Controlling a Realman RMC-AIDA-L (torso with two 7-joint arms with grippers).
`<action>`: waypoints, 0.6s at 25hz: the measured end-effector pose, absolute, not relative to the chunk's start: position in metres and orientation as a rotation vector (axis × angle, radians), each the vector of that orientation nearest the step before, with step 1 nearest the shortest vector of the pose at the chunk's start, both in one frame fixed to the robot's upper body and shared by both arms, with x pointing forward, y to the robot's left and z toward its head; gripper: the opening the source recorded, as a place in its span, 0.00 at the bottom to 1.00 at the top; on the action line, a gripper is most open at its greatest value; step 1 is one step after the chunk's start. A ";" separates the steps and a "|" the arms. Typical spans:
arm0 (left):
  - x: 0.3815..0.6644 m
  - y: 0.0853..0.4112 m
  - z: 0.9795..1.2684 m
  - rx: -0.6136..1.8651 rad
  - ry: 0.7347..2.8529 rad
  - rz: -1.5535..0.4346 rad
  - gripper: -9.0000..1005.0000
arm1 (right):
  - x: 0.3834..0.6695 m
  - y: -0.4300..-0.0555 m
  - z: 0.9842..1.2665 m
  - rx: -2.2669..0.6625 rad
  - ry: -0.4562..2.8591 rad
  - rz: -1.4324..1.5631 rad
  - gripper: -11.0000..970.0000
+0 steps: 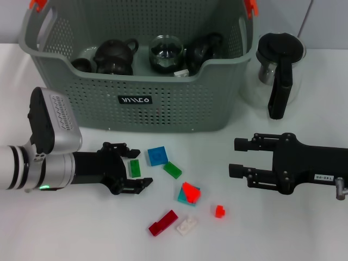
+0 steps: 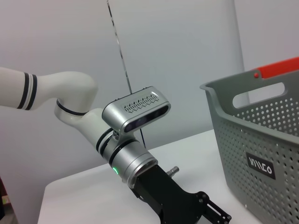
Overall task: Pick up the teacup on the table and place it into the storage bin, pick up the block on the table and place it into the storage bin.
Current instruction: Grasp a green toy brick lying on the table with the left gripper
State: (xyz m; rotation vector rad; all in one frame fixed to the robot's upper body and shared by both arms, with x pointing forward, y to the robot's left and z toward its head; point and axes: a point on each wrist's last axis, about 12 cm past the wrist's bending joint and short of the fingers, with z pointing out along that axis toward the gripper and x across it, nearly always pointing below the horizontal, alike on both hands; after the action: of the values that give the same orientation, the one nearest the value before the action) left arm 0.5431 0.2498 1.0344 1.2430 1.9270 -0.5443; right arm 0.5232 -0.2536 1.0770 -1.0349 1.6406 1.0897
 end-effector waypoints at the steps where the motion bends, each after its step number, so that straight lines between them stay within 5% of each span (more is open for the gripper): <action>1: 0.543 0.250 1.034 1.242 1.930 -0.544 0.72 | 0.523 -0.254 1.077 -1.035 1.641 1.090 0.67; 15: 0.541 0.252 1.034 1.220 1.965 -0.563 0.69 | 0.523 -0.255 1.077 -1.032 1.642 1.087 0.67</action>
State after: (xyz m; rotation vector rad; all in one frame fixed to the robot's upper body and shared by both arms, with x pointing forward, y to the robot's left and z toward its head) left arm 0.5410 0.2525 1.0339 1.2198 1.9652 -0.5629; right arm 0.5232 -0.2546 1.0771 -1.0323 1.6422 1.0874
